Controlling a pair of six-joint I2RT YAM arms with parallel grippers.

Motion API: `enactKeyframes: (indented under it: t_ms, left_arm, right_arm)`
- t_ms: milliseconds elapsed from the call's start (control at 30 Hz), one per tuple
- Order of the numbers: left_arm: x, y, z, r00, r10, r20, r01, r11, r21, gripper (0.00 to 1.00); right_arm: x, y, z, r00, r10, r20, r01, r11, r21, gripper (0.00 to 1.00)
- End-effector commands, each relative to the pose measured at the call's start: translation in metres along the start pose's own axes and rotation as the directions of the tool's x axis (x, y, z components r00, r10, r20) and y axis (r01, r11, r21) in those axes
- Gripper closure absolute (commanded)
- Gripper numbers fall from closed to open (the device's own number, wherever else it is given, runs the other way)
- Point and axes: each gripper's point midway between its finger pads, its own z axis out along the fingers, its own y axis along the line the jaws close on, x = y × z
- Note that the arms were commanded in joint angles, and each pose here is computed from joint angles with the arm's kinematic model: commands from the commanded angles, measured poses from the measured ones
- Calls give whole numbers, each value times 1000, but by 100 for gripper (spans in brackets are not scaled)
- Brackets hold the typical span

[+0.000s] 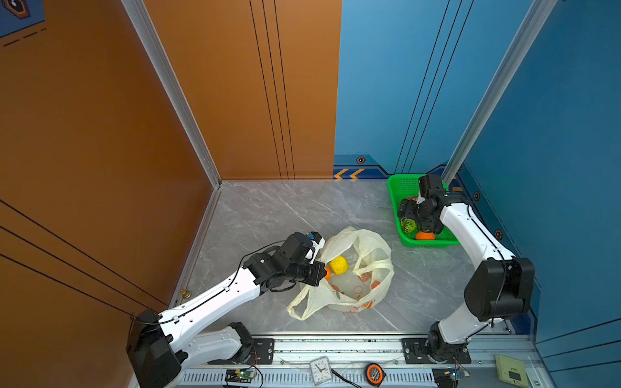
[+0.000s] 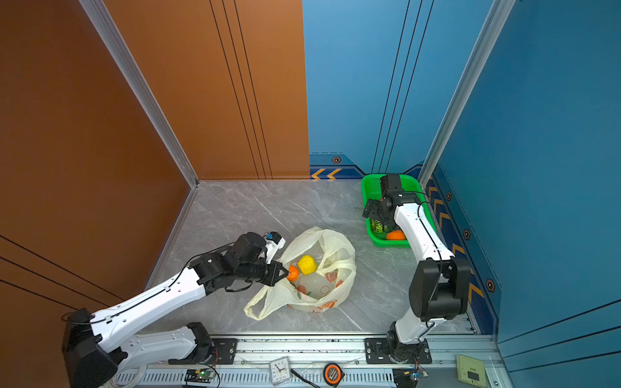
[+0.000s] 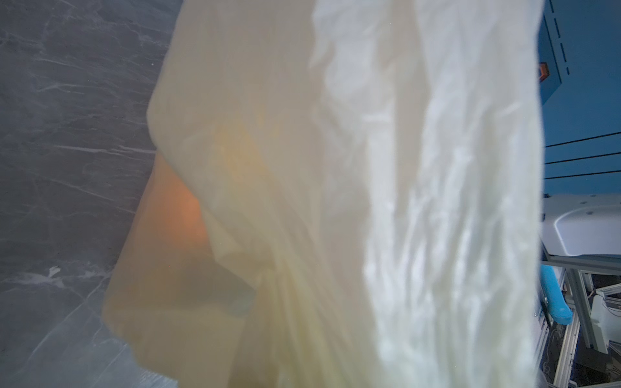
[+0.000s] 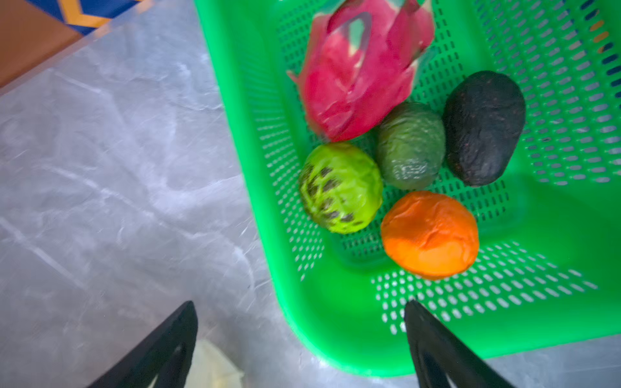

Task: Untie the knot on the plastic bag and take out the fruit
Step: 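Lower the light green fruit into the green basket and open the right gripper, then move the right gripper from the basket back into the bag mouth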

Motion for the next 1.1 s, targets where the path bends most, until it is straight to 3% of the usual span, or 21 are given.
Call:
enactKeyframes:
  t_ms: [0,267,433,567,700,967,1067]
  left_arm:
    - [-8,-7,-11,1000,15,15,-15,1000,20,95]
    - [-11,-10,-11,999,32,3,-33,999,35,95]
    - [-13,-10,-11,999,36,-1,-36,999,29,95]
    - [-16,-8,-9,1000,31,0,-31,999,21,95]
    - [-21,-7,-11,1000,21,11,-21,1000,20,95]
    - [-31,-10,-19,999,32,36,-33,999,29,95]
    - [-28,-8,-18,999,42,15,-42,999,29,94]
  right_arm:
    - [38,34,-47,990,-129,-58,121,986,-118,7]
    - [114,108,-122,957,-288,-41,258,905,-339,9]
    - [158,142,-143,930,-365,-35,316,846,-429,10]
    - [194,157,-132,901,-431,-53,361,810,-462,12]
    - [222,168,-128,852,-523,3,461,748,-477,12]
    - [255,176,-108,755,-648,102,618,649,-444,12]
    - [262,176,-92,737,-668,102,640,641,-424,13]
